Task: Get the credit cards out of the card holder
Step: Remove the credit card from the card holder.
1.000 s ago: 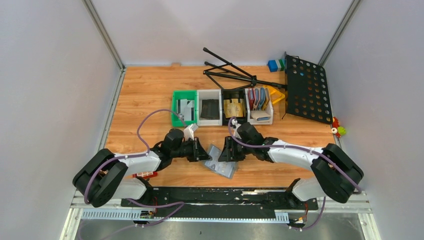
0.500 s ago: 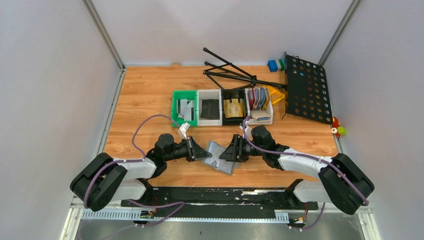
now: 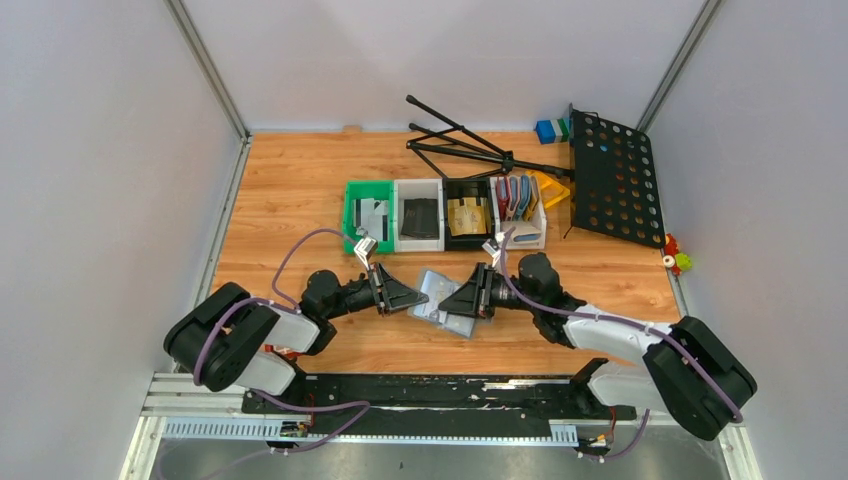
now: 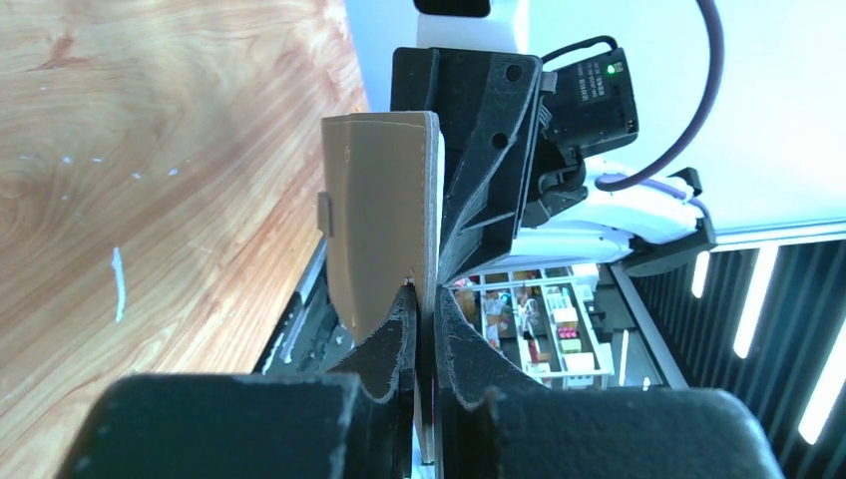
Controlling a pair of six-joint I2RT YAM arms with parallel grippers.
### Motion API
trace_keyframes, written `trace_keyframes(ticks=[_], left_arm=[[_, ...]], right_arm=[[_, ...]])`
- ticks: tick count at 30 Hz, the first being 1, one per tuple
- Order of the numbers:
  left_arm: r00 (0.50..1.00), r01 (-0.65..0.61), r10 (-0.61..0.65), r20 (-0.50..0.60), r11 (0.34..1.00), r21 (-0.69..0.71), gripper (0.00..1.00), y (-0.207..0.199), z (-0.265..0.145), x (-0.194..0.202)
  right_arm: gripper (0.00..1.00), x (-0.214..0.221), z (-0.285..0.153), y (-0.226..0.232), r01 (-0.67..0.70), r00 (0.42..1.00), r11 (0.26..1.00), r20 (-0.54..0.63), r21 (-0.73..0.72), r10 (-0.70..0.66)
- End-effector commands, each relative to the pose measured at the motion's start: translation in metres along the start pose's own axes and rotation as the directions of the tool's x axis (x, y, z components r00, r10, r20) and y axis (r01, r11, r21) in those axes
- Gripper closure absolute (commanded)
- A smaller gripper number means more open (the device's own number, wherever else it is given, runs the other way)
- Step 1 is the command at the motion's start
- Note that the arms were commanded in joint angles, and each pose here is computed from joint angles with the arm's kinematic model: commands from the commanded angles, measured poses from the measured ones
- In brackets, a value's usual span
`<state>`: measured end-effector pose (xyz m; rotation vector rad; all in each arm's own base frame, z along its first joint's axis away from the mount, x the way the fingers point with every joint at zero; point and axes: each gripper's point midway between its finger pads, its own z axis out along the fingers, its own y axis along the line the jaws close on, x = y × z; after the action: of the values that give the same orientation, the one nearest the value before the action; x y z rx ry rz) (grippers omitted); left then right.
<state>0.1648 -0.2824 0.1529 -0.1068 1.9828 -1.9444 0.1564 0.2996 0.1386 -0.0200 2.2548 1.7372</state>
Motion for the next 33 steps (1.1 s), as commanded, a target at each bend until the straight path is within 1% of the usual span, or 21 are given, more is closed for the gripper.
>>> trace_keyframes(ticks=[1,5,12,18,25,27,28,29,30,31,32,33], left_arm=[[0.999,-0.031,0.032,0.001,0.989,0.142,0.93,-0.033,-0.001,-0.001],[1.000,-0.024,0.025,-0.002,0.988,0.154,0.94,-0.034,0.000,-0.001],[1.000,-0.026,0.027,-0.002,0.987,0.160,0.94,-0.035,0.000,-0.001],[0.999,-0.048,0.044,0.026,0.984,0.172,0.94,-0.042,-0.005,-0.011],[0.994,-0.096,0.089,0.070,0.989,0.110,0.95,-0.036,-0.020,-0.030],[0.992,-0.116,0.113,0.064,0.992,0.053,0.94,-0.028,-0.022,-0.032],[0.991,-0.122,0.122,0.053,0.993,-0.005,0.94,-0.017,-0.022,-0.032],[0.984,-0.172,0.176,0.036,0.982,-0.077,0.93,-0.003,-0.024,-0.032],[0.979,-0.196,0.202,0.017,0.966,-0.170,0.92,0.012,-0.027,-0.033],[0.969,-0.240,0.246,-0.013,0.930,-0.278,0.90,0.027,-0.034,-0.034],[0.948,-0.303,0.317,-0.022,0.882,-0.361,0.88,0.028,-0.042,-0.043],[0.938,-0.323,0.343,-0.039,0.831,-0.452,0.86,0.039,-0.053,-0.045]], right_arm=[[0.76,-0.009,-0.009,0.041,0.093,0.994,0.986,0.063,-0.138,-0.085],[0.81,-0.012,-0.015,0.053,0.143,0.987,0.976,0.098,-0.161,-0.129],[1.00,-0.016,-0.022,0.067,0.196,0.976,0.966,0.133,-0.166,-0.175],[1.00,-0.018,-0.027,0.053,0.192,0.974,0.978,0.136,-0.084,-0.179],[1.00,-0.019,-0.039,0.036,0.173,0.973,0.984,0.164,-0.039,-0.164],[1.00,-0.022,-0.042,0.031,0.173,0.970,0.985,0.173,-0.008,-0.169],[1.00,-0.026,-0.043,0.029,0.176,0.967,0.984,0.185,0.018,-0.176],[1.00,-0.030,-0.045,0.026,0.181,0.962,0.982,0.196,0.055,-0.189],[1.00,-0.036,-0.047,0.023,0.188,0.956,0.977,0.208,0.100,-0.205],[1.00,-0.044,-0.049,0.020,0.202,0.945,0.967,0.227,0.157,-0.234],[1.00,-0.053,-0.051,0.026,0.229,0.933,0.955,0.237,0.191,-0.271],[1.00,-0.058,-0.052,0.022,0.240,0.928,0.941,0.230,0.237,-0.295]])
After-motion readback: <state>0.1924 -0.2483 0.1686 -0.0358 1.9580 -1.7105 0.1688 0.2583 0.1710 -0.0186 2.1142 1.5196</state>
